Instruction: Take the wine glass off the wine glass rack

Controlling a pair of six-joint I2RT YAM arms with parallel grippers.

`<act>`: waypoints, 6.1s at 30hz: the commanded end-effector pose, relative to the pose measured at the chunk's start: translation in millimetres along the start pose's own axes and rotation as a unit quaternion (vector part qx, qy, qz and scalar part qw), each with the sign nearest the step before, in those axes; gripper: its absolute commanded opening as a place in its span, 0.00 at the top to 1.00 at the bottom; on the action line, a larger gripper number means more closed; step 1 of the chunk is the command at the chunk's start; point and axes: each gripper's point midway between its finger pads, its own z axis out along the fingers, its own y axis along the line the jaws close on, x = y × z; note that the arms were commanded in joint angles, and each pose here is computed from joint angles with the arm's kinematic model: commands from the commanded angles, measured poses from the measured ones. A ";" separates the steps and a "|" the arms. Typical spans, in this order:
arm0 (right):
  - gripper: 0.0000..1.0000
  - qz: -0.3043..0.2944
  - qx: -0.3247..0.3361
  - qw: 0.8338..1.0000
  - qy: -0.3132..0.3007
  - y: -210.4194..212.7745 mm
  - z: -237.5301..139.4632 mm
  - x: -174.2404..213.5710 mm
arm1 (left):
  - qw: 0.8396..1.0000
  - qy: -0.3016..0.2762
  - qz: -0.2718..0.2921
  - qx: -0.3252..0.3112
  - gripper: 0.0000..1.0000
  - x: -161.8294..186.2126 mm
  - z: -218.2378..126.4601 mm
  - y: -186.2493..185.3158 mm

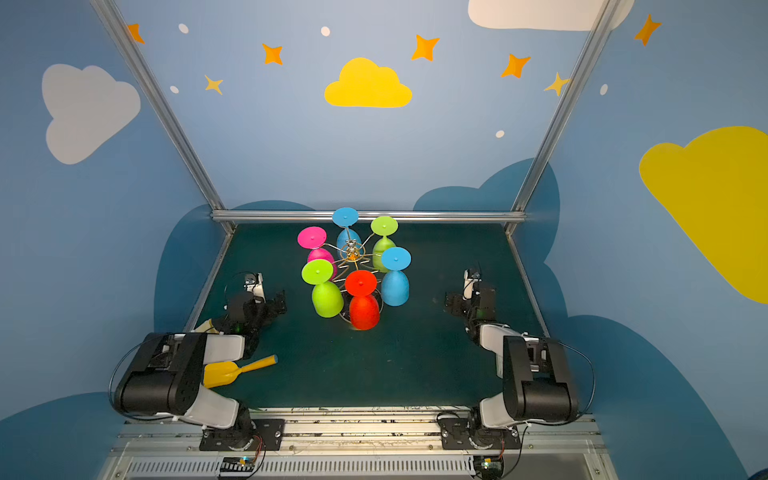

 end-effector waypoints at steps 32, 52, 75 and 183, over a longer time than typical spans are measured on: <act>0.01 0.005 0.001 1.000 -0.020 -1.4 -2.1 -15.8 | 1.000 -0.003 0.009 -0.009 0.00 -6.2 2.2 -0.1; 0.27 0.247 -0.268 0.924 -0.116 74.8 -125.7 -168.8 | 0.973 -0.143 -0.165 0.069 0.00 -166.7 -141.3 -14.2; 0.36 0.169 -0.439 0.882 0.025 207.7 -194.4 -170.9 | 0.967 -0.151 -0.153 0.135 0.00 -217.6 -163.3 -17.8; 1.00 0.206 -0.424 0.881 0.039 228.6 -201.5 -160.2 | 0.960 -0.172 -0.197 0.102 0.00 -216.3 -175.6 2.7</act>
